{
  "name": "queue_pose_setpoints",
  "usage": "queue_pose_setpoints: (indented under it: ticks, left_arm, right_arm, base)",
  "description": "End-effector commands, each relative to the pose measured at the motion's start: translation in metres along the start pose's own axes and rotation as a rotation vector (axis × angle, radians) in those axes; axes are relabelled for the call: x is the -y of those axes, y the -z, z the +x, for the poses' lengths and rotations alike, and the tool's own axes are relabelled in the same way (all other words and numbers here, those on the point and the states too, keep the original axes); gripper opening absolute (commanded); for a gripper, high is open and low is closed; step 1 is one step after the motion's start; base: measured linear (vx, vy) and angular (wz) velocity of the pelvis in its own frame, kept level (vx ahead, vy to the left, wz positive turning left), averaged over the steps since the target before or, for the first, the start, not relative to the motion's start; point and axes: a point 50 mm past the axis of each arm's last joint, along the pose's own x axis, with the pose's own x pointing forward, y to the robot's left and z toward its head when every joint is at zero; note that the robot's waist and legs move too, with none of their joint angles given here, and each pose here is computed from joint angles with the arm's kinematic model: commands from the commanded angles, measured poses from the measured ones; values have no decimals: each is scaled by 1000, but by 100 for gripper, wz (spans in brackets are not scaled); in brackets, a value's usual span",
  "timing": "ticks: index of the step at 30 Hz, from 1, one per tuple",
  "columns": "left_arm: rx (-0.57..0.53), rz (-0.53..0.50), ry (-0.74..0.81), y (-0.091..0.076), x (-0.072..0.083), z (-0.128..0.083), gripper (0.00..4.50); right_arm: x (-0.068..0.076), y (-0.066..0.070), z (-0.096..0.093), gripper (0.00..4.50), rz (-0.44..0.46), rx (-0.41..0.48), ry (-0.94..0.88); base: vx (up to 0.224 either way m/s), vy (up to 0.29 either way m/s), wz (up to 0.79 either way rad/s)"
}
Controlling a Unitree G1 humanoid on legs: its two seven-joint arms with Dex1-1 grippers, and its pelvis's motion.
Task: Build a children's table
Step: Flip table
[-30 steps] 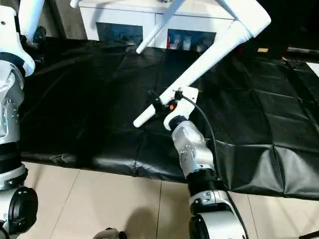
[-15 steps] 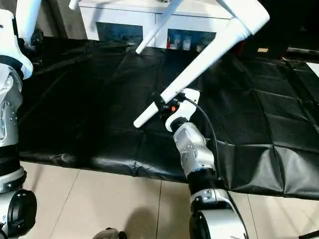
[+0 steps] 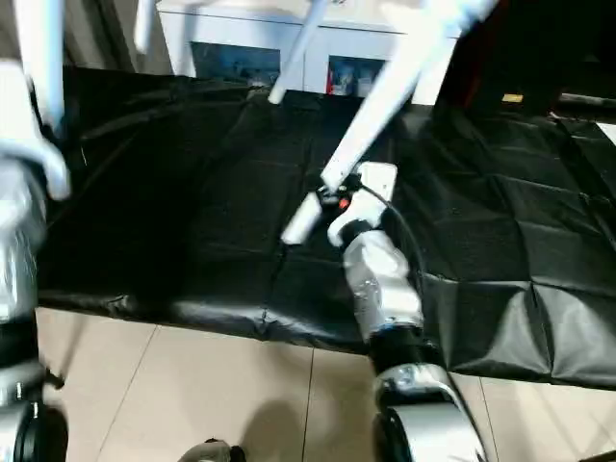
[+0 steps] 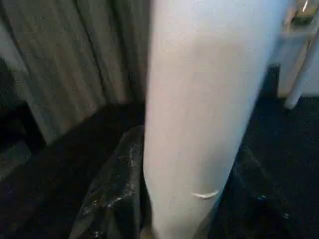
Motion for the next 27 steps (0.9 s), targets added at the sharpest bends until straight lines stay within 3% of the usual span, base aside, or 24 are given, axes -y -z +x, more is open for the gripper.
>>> queue_pose_setpoints:
  ticks: [1, 4, 6, 10, 11, 13, 17, 21, 22, 24, 25, 27]
  left_arm:
    - [70, -20, 54, -6, 8, -3, 163]
    - [56, -38, 102, 5, 16, -6, 157]
    - [37, -46, 177, 19, 33, -11, 156]
    - [27, -56, 225, 28, 46, -12, 156]
    - [17, -58, 270, 34, 58, -10, 155]
    - [15, -57, 298, 37, 66, -8, 155]
    - [13, -53, 313, 39, 69, -7, 155]
    - [6, -8, 375, 48, 80, 2, 155]
    - [-1, 19, 390, 50, 81, 7, 155]
    - [-3, 33, 392, 52, 81, 10, 155]
    - [-3, 75, 375, 52, 77, 15, 155]
    - [-8, 113, 344, 52, 69, 20, 155]
  right_arm:
    - [-1, -23, -6, 144, -107, 126, -8]
    - [-1, -23, -17, 144, -158, 145, -10]
    - [5, -16, -39, 143, -251, 145, 19]
    - [11, -10, -56, 143, -308, 132, 63]
    - [19, -3, -68, 143, -348, 106, 120]
    - [24, 1, -75, 143, -382, 88, 165]
    - [27, 3, -78, 143, -399, 75, 189]
    - [41, 23, -92, 143, -387, -20, 287]
    - [42, 33, -93, 143, -358, -59, 292]
    - [41, 38, -92, 143, -343, -78, 285]
    - [36, 48, -88, 143, -339, -121, 237]
    - [33, 50, -81, 143, -339, -125, 207]
  base:
    - [0, 0, 0]
    - [0, 0, 0]
    - [0, 0, 0]
    - [-6, 2, 5]
    - [-54, 21, 8]
    - [-27, 11, 4]
    - [0, 0, 0]
    - [0, 0, 0]
    - [0, 0, 0]
    - [0, 0, 0]
    - [0, 0, 0]
    - [0, 0, 0]
